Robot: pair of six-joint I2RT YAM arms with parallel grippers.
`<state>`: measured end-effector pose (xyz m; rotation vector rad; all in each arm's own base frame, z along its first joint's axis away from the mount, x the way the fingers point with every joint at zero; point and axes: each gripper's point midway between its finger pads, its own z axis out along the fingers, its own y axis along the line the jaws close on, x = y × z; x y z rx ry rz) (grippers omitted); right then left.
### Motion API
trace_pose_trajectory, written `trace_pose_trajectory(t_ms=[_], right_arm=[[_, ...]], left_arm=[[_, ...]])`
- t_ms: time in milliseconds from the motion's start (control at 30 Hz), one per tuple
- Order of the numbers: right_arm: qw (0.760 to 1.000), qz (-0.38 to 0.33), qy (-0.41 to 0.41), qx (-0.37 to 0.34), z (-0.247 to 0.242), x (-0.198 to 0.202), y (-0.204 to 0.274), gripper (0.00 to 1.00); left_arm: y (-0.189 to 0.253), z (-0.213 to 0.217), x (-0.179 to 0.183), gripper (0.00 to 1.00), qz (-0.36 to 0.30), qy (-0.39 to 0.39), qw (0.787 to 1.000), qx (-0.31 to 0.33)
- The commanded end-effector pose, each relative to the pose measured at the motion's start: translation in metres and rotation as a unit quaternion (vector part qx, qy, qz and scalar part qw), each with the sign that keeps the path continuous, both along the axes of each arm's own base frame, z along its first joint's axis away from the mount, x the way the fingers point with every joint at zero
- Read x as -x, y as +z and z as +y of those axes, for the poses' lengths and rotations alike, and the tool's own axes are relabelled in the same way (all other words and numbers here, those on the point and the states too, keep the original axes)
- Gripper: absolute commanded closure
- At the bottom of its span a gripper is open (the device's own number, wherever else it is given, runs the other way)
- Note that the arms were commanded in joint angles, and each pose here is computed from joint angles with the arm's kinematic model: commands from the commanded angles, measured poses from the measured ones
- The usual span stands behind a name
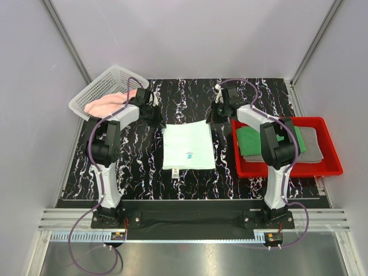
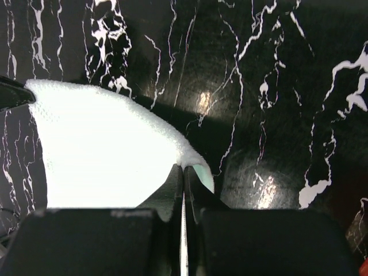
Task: Fold and stack the towels
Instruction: Fold the towel
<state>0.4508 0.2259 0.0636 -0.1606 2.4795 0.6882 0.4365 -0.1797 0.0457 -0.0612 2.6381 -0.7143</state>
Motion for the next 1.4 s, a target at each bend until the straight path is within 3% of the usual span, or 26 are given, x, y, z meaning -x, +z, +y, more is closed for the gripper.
trace_pose_trajectory(t_ms=[0,467,667,833,1100,1167,1300,1367], right_arm=[[0.996,-0.089,0.012,-0.012,0.001,-0.022,0.049,1.00],[0.962,-0.272,-0.021,-0.030,-0.025,0.005,0.196,1.00],[0.949,-0.310,-0.006,-0.056,-0.027,0.034,0.241,1.00],[0.945,-0.319,0.007,-0.073,-0.028,0.063,0.251,1.00],[0.941,-0.320,0.018,-0.106,-0.024,0.139,0.273,1.00],[0.947,-0.298,0.008,-0.120,-0.021,0.142,0.256,1.00],[0.957,-0.266,-0.018,-0.113,-0.018,0.126,0.200,1.00],[0.957,-0.267,-0.025,-0.109,-0.013,0.109,0.174,1.00]], left_arm=[[0.044,0.002,-0.012,1.00,-0.061,0.000,0.998,0.007],[0.170,0.010,0.015,1.00,-0.222,-0.019,0.975,0.020],[0.223,-0.001,0.043,1.00,-0.282,-0.051,0.957,0.050],[0.249,-0.011,0.072,1.00,-0.308,-0.071,0.948,0.047],[0.262,-0.003,0.129,1.00,-0.286,-0.030,0.958,0.010],[0.233,0.012,0.128,1.00,-0.221,0.013,0.975,-0.025],[0.174,0.017,0.118,1.00,-0.136,0.010,0.989,-0.059],[0.156,0.019,0.103,1.00,-0.126,0.016,0.990,-0.058]])
